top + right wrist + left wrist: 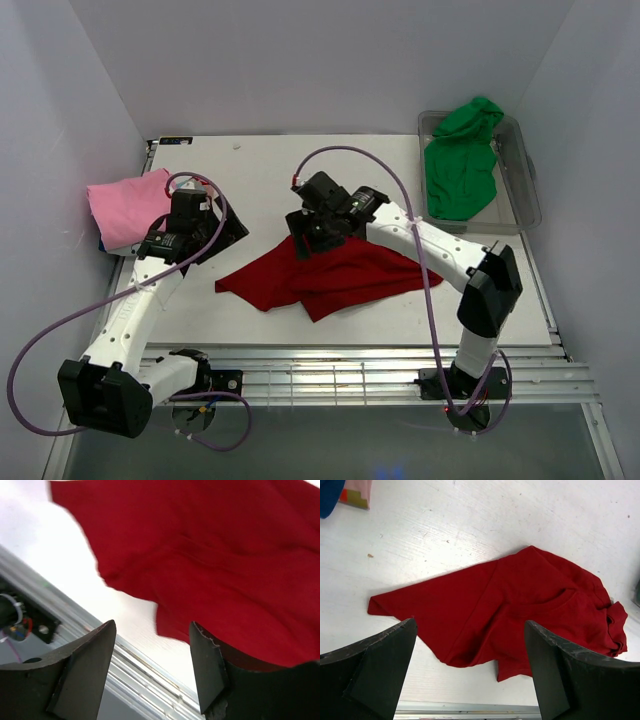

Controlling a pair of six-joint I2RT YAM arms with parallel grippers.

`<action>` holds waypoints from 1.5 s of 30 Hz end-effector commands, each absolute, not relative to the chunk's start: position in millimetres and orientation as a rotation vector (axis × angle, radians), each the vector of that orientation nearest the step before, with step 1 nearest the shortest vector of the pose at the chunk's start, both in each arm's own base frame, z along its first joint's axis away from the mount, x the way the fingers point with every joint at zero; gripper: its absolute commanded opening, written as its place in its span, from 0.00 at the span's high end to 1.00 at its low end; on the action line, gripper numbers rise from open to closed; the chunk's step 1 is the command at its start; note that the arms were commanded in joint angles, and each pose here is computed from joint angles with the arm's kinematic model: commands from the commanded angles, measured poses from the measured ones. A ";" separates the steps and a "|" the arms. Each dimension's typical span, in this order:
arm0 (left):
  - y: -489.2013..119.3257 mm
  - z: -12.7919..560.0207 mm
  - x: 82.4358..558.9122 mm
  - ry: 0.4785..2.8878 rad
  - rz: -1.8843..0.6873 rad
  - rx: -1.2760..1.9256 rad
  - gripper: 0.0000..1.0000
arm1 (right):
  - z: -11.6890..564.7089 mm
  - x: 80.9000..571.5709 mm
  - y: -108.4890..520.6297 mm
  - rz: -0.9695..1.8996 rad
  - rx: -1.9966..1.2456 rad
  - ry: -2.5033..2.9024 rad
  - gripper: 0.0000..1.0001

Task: Fold and stack the t-shirts
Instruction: Move the tshirt to the center of the board, then flatten the tshirt out

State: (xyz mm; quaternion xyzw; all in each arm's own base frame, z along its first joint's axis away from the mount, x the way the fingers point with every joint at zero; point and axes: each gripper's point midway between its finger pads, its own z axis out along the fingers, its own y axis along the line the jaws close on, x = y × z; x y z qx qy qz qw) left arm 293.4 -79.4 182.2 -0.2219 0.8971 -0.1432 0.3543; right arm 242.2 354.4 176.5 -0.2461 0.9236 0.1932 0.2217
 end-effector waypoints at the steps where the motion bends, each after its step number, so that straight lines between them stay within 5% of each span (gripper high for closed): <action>1: -71.9 182.0 283.1 2.325 -0.329 -0.623 0.02 | 194.5 228.0 412.0 0.814 -0.851 2.444 0.34; 20: -73.0 176.0 273.6 2.331 -0.353 -0.650 0.02 | 77.0 158.8 446.3 0.830 -1.073 2.708 0.33; 30: -70.9 180.8 268.4 2.304 -0.359 -0.648 0.02 | 52.7 177.7 451.2 0.693 -1.047 2.701 0.35; 36: -69.9 185.2 265.1 2.289 -0.365 -0.646 0.02 | 38.5 189.3 457.8 0.643 -1.042 2.693 0.53; 40: -69.5 187.4 263.8 2.283 -0.364 -0.642 0.02 | 46.7 199.9 465.6 0.620 -1.029 2.662 0.88; 45: -67.4 193.5 264.6 2.260 -0.362 -0.648 0.02 | 119.4 232.5 463.9 0.517 -0.947 2.509 0.92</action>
